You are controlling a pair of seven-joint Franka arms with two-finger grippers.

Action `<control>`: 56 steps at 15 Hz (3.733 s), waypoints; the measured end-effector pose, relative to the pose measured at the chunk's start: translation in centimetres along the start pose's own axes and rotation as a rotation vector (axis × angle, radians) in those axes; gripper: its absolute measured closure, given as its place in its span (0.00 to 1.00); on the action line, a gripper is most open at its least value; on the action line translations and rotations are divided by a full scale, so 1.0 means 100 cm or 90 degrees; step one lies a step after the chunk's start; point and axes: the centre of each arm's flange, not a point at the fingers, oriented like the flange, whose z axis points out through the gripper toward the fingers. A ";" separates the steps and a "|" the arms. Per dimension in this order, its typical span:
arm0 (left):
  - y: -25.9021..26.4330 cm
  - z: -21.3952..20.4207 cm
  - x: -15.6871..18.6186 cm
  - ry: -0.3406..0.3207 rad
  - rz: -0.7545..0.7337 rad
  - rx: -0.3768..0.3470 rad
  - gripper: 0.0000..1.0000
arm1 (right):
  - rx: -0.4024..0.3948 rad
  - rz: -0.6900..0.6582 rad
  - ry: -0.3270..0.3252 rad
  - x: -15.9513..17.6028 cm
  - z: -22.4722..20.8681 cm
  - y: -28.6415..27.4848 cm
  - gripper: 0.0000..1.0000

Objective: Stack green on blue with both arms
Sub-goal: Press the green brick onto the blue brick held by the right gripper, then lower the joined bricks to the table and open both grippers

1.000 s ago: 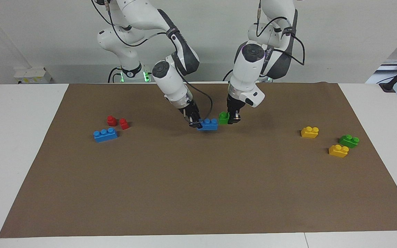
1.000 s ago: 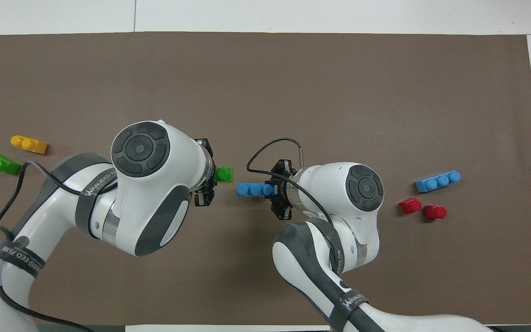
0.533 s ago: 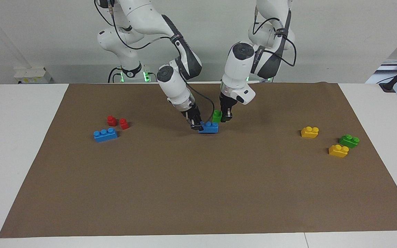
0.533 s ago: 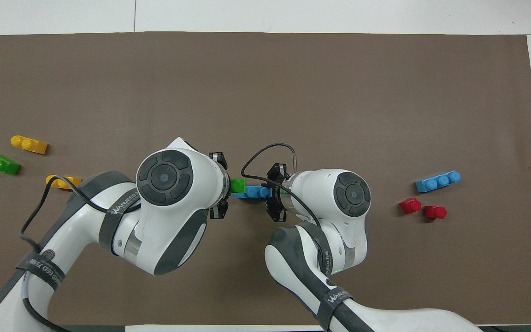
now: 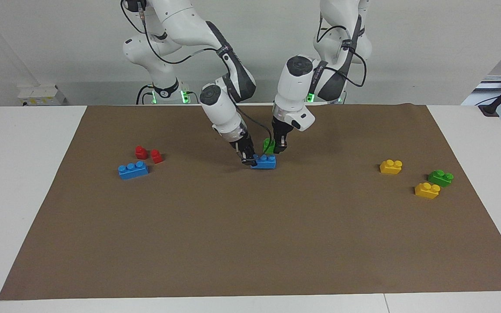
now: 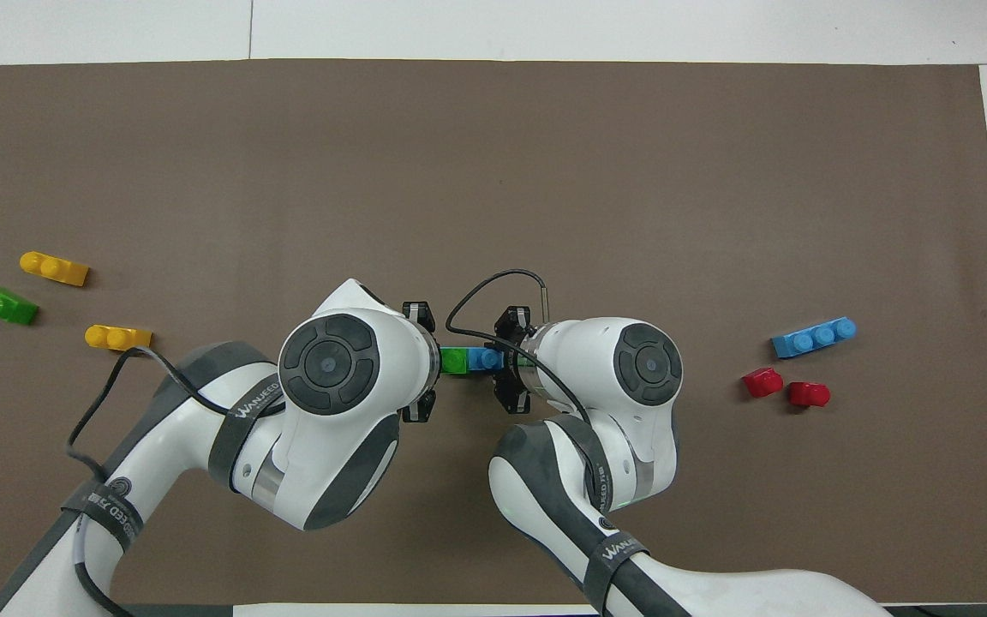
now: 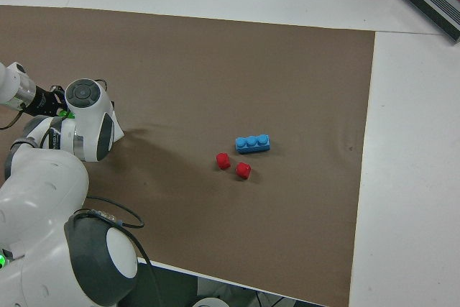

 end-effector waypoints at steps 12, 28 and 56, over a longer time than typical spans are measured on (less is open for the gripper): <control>-0.015 0.020 -0.006 -0.008 0.015 -0.013 0.66 | -0.002 -0.008 0.003 0.002 0.003 0.001 0.66; -0.019 0.037 -0.019 0.007 -0.006 -0.047 0.66 | -0.002 -0.009 0.003 0.003 0.003 0.001 0.66; 0.040 0.022 0.068 0.050 0.030 -0.073 0.00 | -0.004 0.033 -0.014 0.015 0.000 -0.007 0.30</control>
